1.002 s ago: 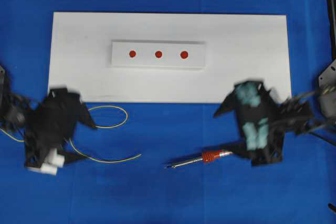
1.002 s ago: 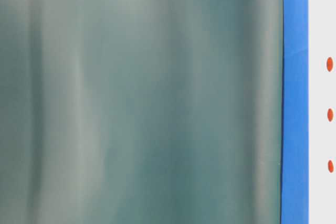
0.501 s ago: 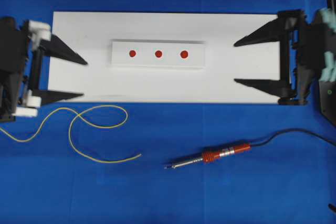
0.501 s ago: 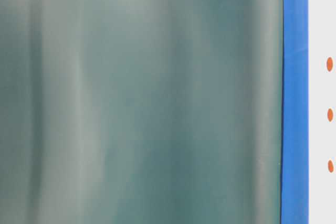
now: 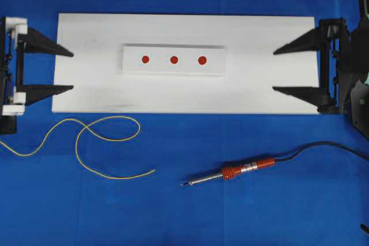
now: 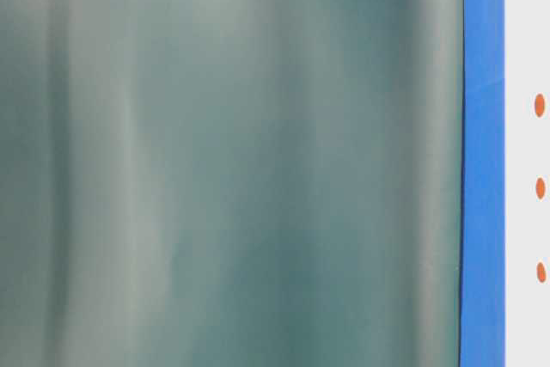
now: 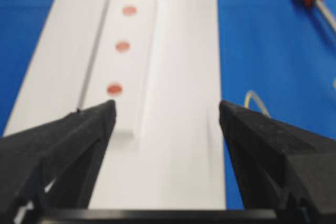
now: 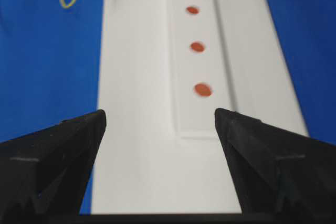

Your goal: Touch the tip of the soldering iron to the tip of the solder at the mark.

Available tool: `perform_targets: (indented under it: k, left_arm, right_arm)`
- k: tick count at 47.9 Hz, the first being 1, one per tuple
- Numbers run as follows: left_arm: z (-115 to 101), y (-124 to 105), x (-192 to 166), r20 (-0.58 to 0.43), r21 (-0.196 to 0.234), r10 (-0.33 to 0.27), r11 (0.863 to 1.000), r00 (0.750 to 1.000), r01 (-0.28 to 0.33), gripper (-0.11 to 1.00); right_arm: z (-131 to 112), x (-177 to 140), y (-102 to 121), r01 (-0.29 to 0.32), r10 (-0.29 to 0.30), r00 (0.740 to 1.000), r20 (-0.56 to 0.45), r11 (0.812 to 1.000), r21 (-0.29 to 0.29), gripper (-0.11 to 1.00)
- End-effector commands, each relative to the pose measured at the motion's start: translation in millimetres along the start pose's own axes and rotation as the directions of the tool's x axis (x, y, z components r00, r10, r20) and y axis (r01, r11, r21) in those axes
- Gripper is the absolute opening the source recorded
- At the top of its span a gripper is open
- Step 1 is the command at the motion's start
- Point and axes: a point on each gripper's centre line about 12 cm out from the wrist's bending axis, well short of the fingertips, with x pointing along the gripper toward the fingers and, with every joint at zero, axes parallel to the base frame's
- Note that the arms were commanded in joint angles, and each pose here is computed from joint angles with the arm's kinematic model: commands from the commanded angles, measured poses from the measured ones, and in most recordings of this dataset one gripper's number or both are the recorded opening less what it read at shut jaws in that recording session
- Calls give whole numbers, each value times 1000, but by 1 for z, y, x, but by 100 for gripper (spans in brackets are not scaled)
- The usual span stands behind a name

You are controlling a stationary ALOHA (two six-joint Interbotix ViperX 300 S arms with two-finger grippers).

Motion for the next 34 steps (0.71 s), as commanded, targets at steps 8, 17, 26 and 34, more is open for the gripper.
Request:
perform_targets:
  k: [8, 17, 26, 34]
  left_arm:
    - [-14, 0, -8, 6, -7, 3, 1000, 1000, -3, 74]
    - [-13, 0, -12, 20, -5, 4, 1000, 1000, -4, 74]
    - [-14, 0, -14, 1, -5, 3, 1000, 1000, -3, 74]
    - [-13, 0, -15, 3, -5, 3, 1000, 1000, -3, 74]
  right_arm:
    - [-10, 0, 2, -27, 27, 999, 21, 999, 39, 80]
    - [-10, 0, 2, -26, 25, 999, 20, 999, 41, 80]
    - [-10, 0, 2, -26, 25, 999, 20, 999, 41, 80]
    - [-10, 0, 2, -25, 25, 1000, 19, 999, 41, 79]
